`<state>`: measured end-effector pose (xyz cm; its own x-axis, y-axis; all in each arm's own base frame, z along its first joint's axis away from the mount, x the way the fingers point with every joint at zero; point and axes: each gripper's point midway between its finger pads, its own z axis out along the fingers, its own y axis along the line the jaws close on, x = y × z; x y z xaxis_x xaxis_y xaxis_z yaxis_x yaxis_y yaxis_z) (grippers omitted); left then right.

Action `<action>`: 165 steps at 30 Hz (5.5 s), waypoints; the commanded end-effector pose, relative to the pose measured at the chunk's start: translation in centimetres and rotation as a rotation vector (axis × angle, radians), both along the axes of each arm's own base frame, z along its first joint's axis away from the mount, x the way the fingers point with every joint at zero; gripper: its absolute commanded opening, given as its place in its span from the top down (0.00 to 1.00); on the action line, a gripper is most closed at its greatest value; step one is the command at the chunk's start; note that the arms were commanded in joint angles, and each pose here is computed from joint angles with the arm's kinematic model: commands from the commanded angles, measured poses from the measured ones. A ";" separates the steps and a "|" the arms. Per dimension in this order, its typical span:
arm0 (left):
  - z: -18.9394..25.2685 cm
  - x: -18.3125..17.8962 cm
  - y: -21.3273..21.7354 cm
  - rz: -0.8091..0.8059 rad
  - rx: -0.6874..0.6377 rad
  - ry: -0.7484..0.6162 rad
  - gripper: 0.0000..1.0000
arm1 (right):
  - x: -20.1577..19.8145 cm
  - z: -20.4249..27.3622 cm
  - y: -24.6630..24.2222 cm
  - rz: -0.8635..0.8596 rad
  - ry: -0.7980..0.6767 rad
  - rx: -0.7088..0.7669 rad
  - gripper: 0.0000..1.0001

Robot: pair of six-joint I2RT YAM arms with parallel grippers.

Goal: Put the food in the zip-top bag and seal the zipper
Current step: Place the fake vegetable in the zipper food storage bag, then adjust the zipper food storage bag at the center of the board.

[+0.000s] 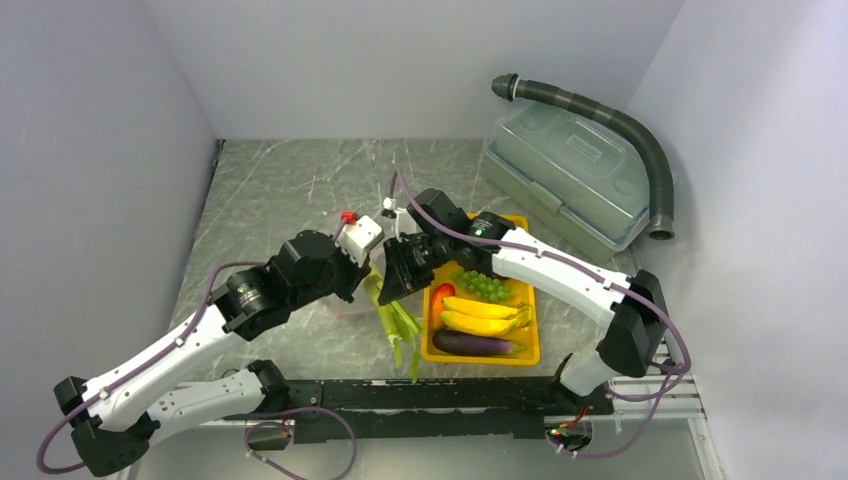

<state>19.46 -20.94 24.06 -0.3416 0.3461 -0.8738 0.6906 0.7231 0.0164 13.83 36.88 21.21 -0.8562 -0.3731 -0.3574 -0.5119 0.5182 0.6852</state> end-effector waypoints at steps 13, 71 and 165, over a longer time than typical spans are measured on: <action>2.5 -0.2 -0.4 -0.037 -0.072 -0.068 1.00 | 2.7 4.6 3.3 -0.092 -0.015 0.162 0.43; 3.7 2.1 -0.7 0.177 -0.041 0.082 1.00 | -1.1 3.3 5.6 0.074 -0.990 0.350 0.41; 15.8 3.2 10.6 0.585 -0.091 -0.268 0.07 | 7.6 17.2 3.7 -0.106 -0.920 0.325 1.00</action>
